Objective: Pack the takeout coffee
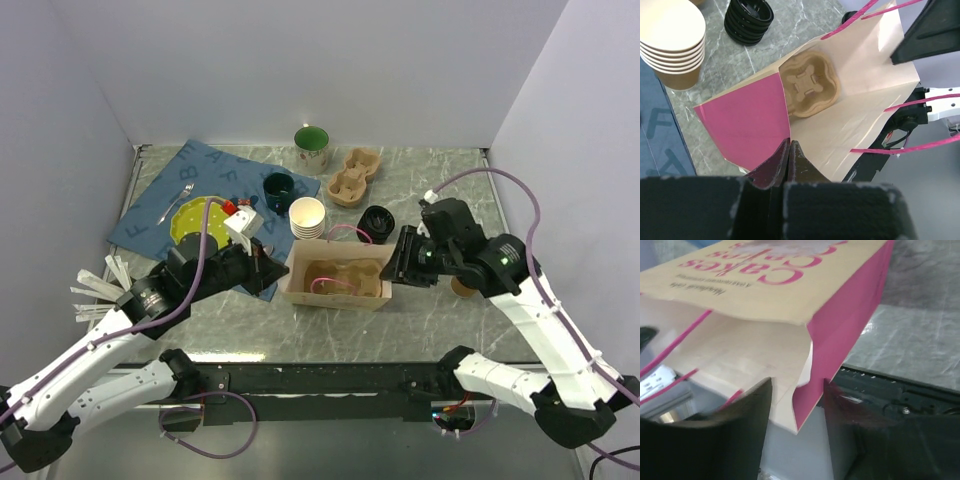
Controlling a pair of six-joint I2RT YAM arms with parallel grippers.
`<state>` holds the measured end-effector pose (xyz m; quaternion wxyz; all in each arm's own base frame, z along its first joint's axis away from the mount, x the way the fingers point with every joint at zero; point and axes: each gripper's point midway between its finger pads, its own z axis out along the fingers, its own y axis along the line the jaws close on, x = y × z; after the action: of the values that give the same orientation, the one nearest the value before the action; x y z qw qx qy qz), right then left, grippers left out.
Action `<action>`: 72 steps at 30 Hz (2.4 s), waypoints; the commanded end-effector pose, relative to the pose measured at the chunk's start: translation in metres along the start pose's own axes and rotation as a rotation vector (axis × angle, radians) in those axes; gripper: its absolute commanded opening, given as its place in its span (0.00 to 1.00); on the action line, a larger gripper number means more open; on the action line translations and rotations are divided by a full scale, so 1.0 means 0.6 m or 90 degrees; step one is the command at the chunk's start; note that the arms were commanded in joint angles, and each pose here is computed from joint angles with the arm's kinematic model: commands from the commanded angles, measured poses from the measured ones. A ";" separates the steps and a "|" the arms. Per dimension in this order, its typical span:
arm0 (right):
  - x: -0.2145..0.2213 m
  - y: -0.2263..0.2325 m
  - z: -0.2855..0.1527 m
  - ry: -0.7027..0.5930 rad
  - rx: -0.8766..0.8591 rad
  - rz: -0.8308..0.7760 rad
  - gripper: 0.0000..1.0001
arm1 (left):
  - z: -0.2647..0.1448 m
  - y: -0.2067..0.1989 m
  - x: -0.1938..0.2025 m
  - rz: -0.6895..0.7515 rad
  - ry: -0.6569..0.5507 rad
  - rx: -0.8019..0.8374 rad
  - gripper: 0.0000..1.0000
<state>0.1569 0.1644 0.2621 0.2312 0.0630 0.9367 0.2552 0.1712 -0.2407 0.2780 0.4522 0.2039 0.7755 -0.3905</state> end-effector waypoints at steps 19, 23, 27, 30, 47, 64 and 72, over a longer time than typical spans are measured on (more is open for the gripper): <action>-0.180 0.169 -0.164 -0.203 -0.115 -0.191 0.00 | 0.001 -0.018 -0.110 -0.171 -0.116 -0.044 0.01; -0.133 0.186 -0.145 -0.234 -0.257 -0.300 0.00 | -0.018 -0.041 -0.143 -0.146 -0.162 -0.018 0.01; -0.099 0.175 -0.143 -0.250 -0.310 -0.374 0.00 | -0.023 -0.030 -0.115 -0.157 -0.193 -0.013 0.04; -0.065 0.131 -0.091 -0.200 -0.276 -0.404 0.00 | 0.002 -0.031 -0.048 -0.188 -0.111 0.010 0.45; 0.004 0.014 -0.022 -0.106 -0.157 -0.402 0.00 | -0.065 -0.026 -0.025 -0.151 -0.056 -0.028 0.75; -0.079 0.063 -0.048 -0.163 -0.120 -0.418 0.00 | -0.086 0.015 -0.036 -0.103 -0.061 -0.125 0.80; -0.036 0.046 0.009 -0.103 -0.145 -0.371 0.00 | -0.095 0.016 -0.042 -0.104 -0.075 -0.128 0.81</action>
<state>0.1866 0.1873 0.3108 0.3995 -0.2228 0.8461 0.2735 0.1589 -0.1956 0.2909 0.4563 0.0769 0.8131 -0.3531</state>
